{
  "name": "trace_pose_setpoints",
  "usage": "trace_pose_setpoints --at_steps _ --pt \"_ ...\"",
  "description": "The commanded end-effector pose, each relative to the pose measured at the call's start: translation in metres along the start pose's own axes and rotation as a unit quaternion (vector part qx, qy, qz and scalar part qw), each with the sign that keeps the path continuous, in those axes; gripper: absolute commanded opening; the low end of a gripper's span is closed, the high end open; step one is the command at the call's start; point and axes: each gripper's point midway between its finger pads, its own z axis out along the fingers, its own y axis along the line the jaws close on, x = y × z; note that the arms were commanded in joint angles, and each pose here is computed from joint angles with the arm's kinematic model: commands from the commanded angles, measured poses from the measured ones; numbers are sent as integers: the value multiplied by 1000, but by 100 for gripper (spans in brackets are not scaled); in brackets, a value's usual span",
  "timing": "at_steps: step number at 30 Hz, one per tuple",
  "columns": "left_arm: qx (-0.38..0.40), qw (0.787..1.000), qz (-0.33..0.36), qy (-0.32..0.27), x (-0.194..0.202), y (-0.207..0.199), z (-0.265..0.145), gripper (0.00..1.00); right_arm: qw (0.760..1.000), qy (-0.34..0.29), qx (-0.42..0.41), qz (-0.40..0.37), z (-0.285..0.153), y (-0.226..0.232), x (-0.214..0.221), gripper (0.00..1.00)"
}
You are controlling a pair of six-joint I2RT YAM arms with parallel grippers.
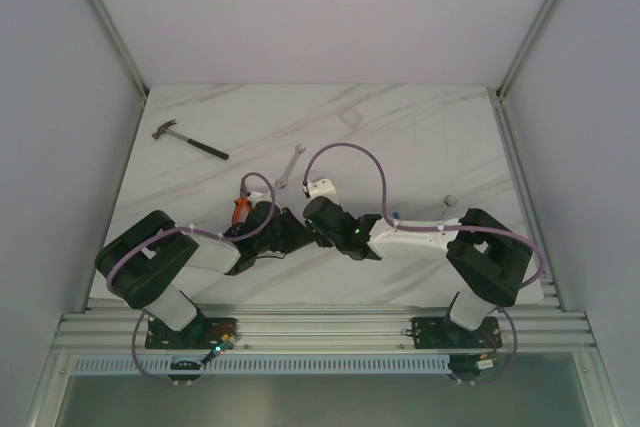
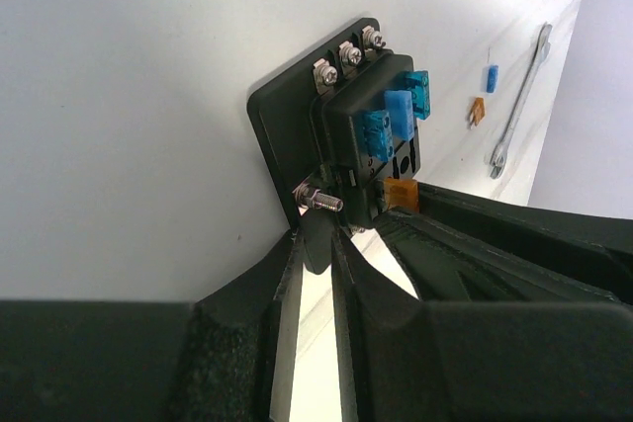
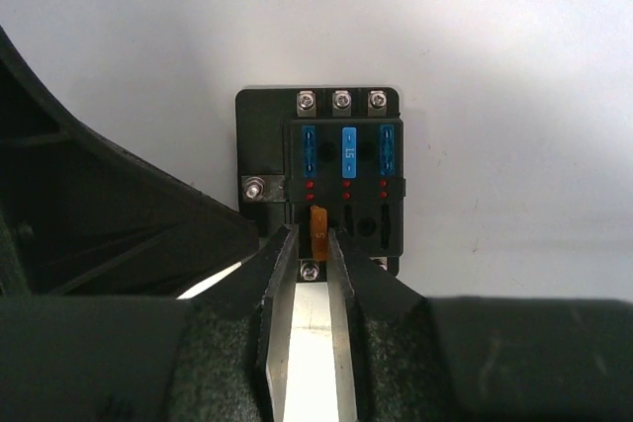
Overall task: Snap on the fuse box
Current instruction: Install the fuse at the fuse box base.
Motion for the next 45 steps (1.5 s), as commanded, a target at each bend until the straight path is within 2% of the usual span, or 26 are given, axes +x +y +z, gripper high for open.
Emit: trace_pose_setpoints --at_steps 1,11,25,35,45 --pt "-11 1000 -4 -4 1 5 -4 27 1000 -9 11 -2 -3 -1 -7 26" --pt "-9 1000 -1 -7 0 2 -4 27 1000 -23 -1 -6 -8 3 -22 28" --pt "-9 1000 0 -7 -1 2 -5 27 1000 -18 4 -14 -8 2 -24 20" --pt "-9 1000 0 -6 0 3 -5 28 999 17 8 -27 0 -1 -10 8" --pt "-11 1000 -1 -5 0 4 -4 28 997 64 -8 -48 2 4 7 7"
